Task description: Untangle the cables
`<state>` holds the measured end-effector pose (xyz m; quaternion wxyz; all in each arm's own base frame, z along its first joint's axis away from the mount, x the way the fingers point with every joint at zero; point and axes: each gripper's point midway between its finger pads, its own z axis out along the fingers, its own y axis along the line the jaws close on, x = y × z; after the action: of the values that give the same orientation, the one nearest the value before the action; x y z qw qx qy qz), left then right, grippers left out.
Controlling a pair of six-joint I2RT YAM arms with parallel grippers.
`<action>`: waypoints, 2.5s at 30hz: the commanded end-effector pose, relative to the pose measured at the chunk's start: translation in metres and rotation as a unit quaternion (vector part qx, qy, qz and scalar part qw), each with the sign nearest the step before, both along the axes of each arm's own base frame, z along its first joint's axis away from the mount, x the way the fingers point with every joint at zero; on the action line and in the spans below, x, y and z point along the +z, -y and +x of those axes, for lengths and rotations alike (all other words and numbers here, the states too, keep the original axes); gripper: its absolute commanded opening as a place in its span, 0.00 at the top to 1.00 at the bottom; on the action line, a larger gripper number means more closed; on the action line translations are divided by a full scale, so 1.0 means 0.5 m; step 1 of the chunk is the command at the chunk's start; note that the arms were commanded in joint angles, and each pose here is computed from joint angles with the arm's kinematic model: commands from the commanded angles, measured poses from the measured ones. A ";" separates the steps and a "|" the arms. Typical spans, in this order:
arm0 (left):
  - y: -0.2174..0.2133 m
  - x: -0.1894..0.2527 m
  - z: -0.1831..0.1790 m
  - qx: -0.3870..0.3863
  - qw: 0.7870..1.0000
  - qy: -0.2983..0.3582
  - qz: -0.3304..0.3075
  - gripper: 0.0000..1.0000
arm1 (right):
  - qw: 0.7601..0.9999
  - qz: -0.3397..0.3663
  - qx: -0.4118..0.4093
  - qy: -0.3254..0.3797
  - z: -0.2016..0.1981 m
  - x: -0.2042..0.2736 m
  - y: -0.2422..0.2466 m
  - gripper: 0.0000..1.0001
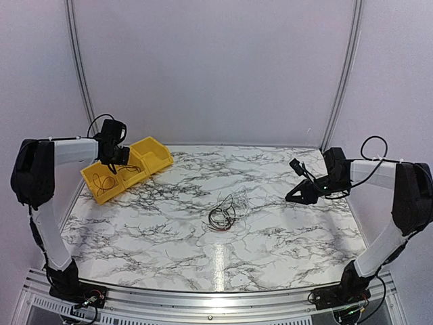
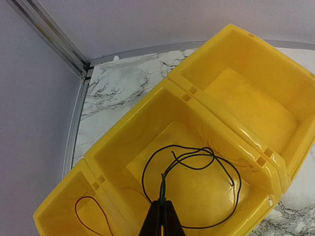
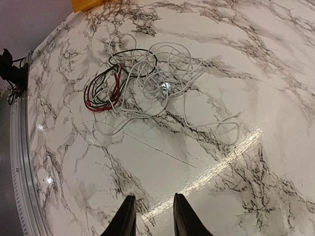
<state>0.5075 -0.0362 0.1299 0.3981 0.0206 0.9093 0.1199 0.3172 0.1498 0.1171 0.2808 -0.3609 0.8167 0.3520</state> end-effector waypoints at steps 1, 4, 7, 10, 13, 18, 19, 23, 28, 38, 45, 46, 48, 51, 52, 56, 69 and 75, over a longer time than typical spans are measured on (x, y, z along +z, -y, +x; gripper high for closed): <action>0.010 -0.036 0.014 -0.003 1.000 -0.026 -0.014 1.00 | 1.000 -0.003 0.006 0.021 0.011 0.024 -0.003 0.73; 0.017 -0.070 0.016 -0.009 0.999 -0.048 -0.018 1.00 | 1.000 -0.004 0.006 0.020 0.012 0.023 -0.002 0.73; 0.021 -0.097 0.017 -0.013 0.997 -0.070 -0.019 1.00 | 1.000 -0.004 0.006 0.018 0.012 0.021 -0.002 0.72; 0.023 -0.112 0.018 -0.013 0.997 -0.079 -0.021 1.00 | 1.000 -0.005 0.007 0.017 0.013 0.019 -0.002 0.72; 0.028 -0.133 0.016 -0.009 0.995 -0.091 -0.036 1.00 | 1.000 -0.005 0.008 0.014 0.012 0.017 -0.003 0.72; 0.039 -0.136 0.015 -0.012 0.994 -0.100 -0.051 1.00 | 1.000 -0.004 0.009 0.016 0.010 0.020 -0.004 0.72; 0.039 -0.132 0.014 -0.012 0.993 -0.101 -0.053 1.00 | 1.000 -0.004 0.009 0.017 0.010 0.021 -0.004 0.72; 0.039 -0.096 0.002 -0.010 0.994 -0.097 -0.059 0.76 | 1.000 -0.004 0.010 0.018 0.009 0.022 -0.003 0.72; 0.024 -0.032 -0.020 0.008 0.996 -0.067 -0.060 0.04 | 1.000 -0.003 0.012 0.018 0.009 0.025 -0.004 0.72; 0.040 0.109 -0.083 -0.003 0.997 -0.007 -0.082 0.01 | 0.999 -0.003 0.015 0.044 0.012 0.058 -0.005 0.71; 0.100 0.197 -0.119 -0.070 0.986 0.057 -0.139 0.01 | 0.995 -0.006 0.002 0.097 0.015 0.113 -0.001 0.71; 0.110 0.220 -0.127 -0.079 0.983 0.073 -0.149 0.01 | 0.994 -0.009 -0.004 0.110 0.017 0.126 0.002 0.71; 0.121 0.269 -0.146 -0.087 0.980 0.105 -0.145 0.01 | 0.990 -0.017 -0.014 0.141 0.019 0.160 0.008 0.71; 0.124 0.365 -0.186 -0.082 0.976 0.166 -0.112 0.01 | 0.980 -0.039 -0.040 0.190 0.028 0.222 0.025 0.70; 0.109 0.398 -0.201 -0.062 0.976 0.189 -0.092 0.01 | 0.976 -0.044 -0.051 0.209 0.030 0.248 0.031 0.69; 0.087 0.443 -0.220 -0.042 0.949 0.293 -0.109 0.01 | 0.955 -0.038 -0.098 0.279 0.037 0.333 0.047 0.30; 0.534 0.207 -0.316 -0.354 0.887 0.131 -0.268 0.46 | 0.960 0.062 0.030 0.271 0.031 0.255 -0.058 0.14; 0.647 0.006 -0.350 -0.372 0.909 0.041 -0.186 0.41 | 0.963 0.026 0.019 0.267 0.035 0.203 -0.056 0.25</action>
<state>0.3284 -0.3426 0.1803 0.4684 0.2637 0.8033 -0.2564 0.3336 0.1743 0.2207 0.4810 -0.4369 0.7035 0.2879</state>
